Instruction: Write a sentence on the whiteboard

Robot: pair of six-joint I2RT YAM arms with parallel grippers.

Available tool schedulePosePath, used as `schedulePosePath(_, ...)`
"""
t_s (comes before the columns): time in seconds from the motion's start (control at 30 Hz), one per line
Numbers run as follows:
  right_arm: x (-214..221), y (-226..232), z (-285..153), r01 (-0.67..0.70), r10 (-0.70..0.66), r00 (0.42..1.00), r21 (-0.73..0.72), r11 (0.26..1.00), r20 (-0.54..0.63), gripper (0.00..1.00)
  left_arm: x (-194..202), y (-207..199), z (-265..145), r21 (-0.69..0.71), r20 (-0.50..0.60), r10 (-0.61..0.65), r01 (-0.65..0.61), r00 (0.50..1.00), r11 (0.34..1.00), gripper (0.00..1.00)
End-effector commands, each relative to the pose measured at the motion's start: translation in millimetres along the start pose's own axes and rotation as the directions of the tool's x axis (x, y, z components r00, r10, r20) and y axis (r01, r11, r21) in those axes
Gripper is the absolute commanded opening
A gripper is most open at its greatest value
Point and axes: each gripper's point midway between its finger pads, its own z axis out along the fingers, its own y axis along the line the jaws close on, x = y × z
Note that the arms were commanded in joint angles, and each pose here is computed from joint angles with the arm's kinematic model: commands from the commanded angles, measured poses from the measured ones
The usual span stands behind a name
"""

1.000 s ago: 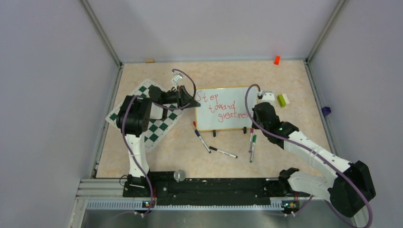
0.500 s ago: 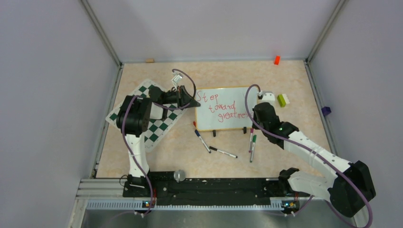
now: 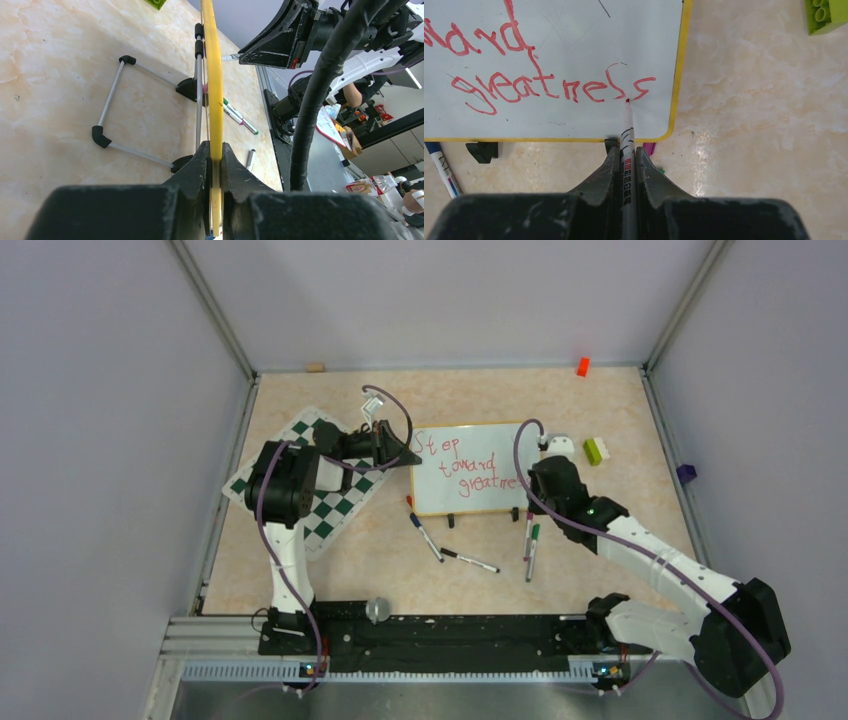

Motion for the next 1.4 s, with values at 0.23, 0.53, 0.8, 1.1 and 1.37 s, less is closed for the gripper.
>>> schedulePosePath(0.23, -38, 7, -29, -0.079, 0.095, 0.982, -0.098, 0.992, 0.166, 0.00, -13, -15, 0, 0.017, 0.022, 0.136, -0.137, 0.990, 0.990, 0.06)
schedulePosePath(0.53, -42, 5, -38, -0.091, 0.115, 0.971, -0.119, 0.989, 0.210, 0.00, -14, -21, -1, 0.012, 0.029, 0.164, -0.164, 0.986, 0.986, 0.45)
schedulePosePath(0.8, -46, 3, -42, -0.097, 0.121, 0.966, -0.117, 0.988, 0.227, 0.00, -17, -37, -9, -0.029, 0.071, 0.234, -0.233, 0.970, 0.972, 0.72)
schedulePosePath(1.1, -53, 3, -51, -0.098, 0.128, 0.961, -0.133, 0.986, 0.243, 0.00, -19, -47, -35, -0.266, 0.130, 0.361, -0.318, 0.924, 0.910, 0.76)
schedulePosePath(1.37, -57, -2, -60, -0.108, 0.138, 0.954, -0.123, 0.986, 0.266, 0.00, -12, -45, -62, -0.547, 0.119, 0.363, -0.244, 0.924, 0.800, 0.99)
